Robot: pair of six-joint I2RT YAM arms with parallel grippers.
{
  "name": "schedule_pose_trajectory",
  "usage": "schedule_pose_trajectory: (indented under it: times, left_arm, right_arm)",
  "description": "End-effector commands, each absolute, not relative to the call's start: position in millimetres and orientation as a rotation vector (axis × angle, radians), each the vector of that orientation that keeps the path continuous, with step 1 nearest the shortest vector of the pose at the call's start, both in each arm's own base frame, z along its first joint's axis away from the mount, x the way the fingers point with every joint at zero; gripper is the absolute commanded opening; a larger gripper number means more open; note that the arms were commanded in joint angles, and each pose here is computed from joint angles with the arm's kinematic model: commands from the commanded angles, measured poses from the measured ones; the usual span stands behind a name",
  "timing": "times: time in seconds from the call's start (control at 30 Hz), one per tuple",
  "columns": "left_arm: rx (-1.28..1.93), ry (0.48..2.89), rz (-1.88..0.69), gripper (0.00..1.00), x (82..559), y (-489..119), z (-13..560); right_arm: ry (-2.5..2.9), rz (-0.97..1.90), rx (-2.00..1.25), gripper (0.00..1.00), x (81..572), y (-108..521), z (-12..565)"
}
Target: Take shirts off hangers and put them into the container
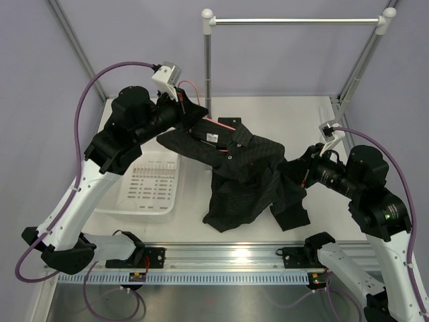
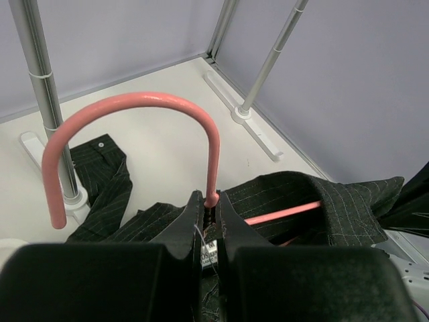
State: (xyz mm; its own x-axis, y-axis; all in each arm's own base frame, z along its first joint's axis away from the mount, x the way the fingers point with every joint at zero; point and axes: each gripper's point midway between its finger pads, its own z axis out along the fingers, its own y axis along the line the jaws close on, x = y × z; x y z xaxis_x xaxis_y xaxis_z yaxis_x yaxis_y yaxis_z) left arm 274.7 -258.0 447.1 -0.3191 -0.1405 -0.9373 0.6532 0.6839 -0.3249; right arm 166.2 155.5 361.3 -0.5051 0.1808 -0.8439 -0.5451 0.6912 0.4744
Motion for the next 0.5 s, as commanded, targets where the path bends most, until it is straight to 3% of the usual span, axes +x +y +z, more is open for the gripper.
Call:
schedule_pose_trajectory:
  times: [0.0, 0.1, 0.47]
  left_arm:
    - [0.412, 1.603, -0.903, 0.0, 262.4, -254.8, 481.3]
    - [0.406, 1.6, -0.897, 0.0, 261.1, -251.8, 482.3]
    - [0.364, 1.622, -0.779, 0.0, 274.7, -238.3, 476.6]
  right_arm:
    - [1.852, 0.911, -0.28, 0.21, 174.0, 157.5, 372.8]
    - [1.85, 0.904, -0.267, 0.0, 174.5, 155.8, 373.6]
    - [1.762, 0.75, -0.119, 0.0, 150.9, 113.8, 397.1]
